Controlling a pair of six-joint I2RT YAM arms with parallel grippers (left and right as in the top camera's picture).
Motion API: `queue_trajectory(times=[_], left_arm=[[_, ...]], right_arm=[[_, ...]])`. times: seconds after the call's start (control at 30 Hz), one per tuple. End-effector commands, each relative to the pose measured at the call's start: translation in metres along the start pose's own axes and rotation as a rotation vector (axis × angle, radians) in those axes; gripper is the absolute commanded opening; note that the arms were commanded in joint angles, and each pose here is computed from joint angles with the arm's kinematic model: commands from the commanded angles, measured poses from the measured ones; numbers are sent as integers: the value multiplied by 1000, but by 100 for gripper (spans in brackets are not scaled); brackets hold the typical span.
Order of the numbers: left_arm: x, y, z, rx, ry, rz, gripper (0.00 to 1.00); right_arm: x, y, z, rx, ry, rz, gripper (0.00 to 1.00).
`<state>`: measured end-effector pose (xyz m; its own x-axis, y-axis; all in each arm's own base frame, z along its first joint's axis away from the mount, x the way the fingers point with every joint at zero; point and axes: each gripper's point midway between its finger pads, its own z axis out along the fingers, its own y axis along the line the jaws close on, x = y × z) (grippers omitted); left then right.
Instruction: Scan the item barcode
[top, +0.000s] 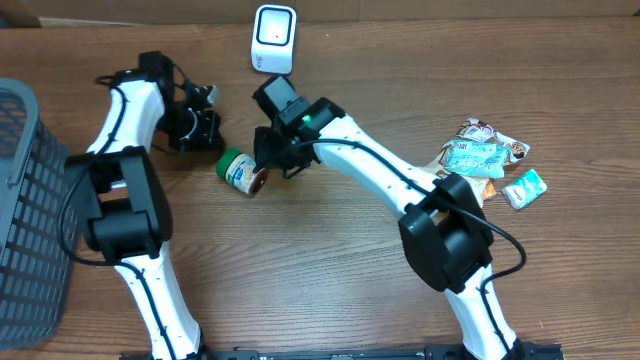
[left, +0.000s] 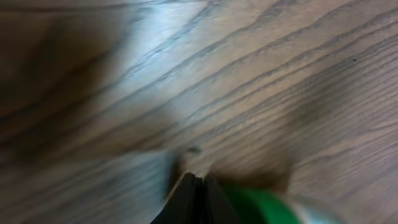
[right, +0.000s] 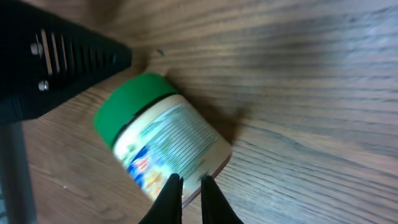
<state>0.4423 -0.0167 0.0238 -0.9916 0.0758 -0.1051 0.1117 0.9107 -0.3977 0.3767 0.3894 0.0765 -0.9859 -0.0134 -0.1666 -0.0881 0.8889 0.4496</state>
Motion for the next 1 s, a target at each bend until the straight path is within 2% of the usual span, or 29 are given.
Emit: queue_trajectory(times=[0.0,0.47,0.97], left_arm=[[2,-6,14,40,17,23,4],[15,-12,12,73,64,-5,4],[20,-14,12,78,85,-15,4]], right_arm=[[-2,2,-1,-7,-7,9,8],[13,15,4,-78,71,6,8],[38,10,28,-31,142,-2,8]])
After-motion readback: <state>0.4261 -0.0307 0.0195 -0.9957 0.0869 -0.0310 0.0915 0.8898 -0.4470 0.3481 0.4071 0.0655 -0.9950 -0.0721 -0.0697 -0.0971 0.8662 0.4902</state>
